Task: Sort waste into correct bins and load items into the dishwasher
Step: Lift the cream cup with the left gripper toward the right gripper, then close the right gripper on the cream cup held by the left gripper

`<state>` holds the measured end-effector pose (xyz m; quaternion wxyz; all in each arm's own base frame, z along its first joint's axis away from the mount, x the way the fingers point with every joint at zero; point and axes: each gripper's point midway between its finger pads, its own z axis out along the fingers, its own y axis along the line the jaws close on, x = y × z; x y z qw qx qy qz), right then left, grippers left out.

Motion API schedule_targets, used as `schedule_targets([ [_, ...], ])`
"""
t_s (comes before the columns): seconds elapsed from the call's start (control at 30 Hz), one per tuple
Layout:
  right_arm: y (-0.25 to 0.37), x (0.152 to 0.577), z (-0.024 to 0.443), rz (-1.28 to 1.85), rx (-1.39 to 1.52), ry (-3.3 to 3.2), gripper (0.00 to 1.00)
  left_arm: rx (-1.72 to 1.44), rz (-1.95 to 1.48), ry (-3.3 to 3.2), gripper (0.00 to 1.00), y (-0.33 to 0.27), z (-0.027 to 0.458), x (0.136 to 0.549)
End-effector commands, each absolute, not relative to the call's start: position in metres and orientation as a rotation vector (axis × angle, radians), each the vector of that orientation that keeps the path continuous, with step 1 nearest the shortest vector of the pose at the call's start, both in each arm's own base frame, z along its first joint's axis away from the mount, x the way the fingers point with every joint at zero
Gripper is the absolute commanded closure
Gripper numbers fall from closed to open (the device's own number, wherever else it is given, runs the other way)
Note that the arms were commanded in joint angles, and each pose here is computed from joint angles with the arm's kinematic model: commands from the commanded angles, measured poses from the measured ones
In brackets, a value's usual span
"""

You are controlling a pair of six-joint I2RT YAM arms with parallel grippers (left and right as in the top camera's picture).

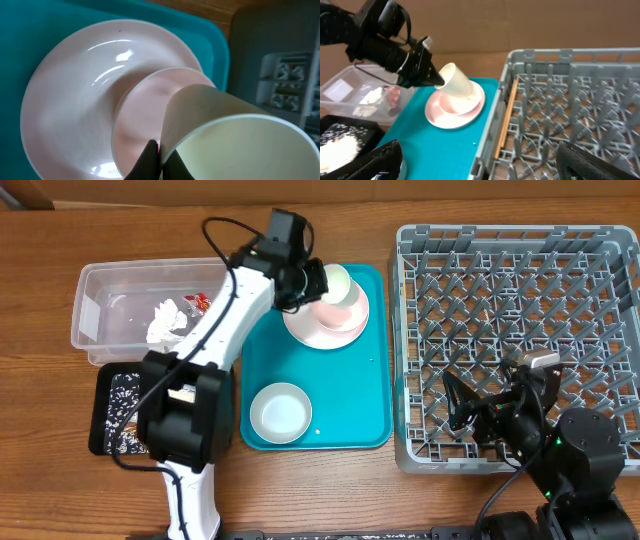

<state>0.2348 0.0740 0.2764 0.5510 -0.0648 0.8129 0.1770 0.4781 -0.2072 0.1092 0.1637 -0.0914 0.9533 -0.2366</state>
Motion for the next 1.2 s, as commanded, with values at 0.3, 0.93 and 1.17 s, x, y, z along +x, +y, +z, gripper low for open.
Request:
schedule_targets([
  [0.3, 0.133, 0.208, 0.340, 0.829, -0.395, 1.684, 0.00, 0.115, -1.774, 2.236, 0.96, -0.174, 0.311, 0.436],
  [0.93, 0.193, 0.254, 0.338, 1.489, -0.539, 1.706, 0.09, 0.563, -2.108, 2.045, 0.96, -0.234, 0.342, 0.369],
  [1.17, 0.195, 0.255, 0.357, 1.481, -0.615, 1.593, 0.11, 0.659, -2.088, 2.094, 0.96, -0.271, 0.334, 0.351],
])
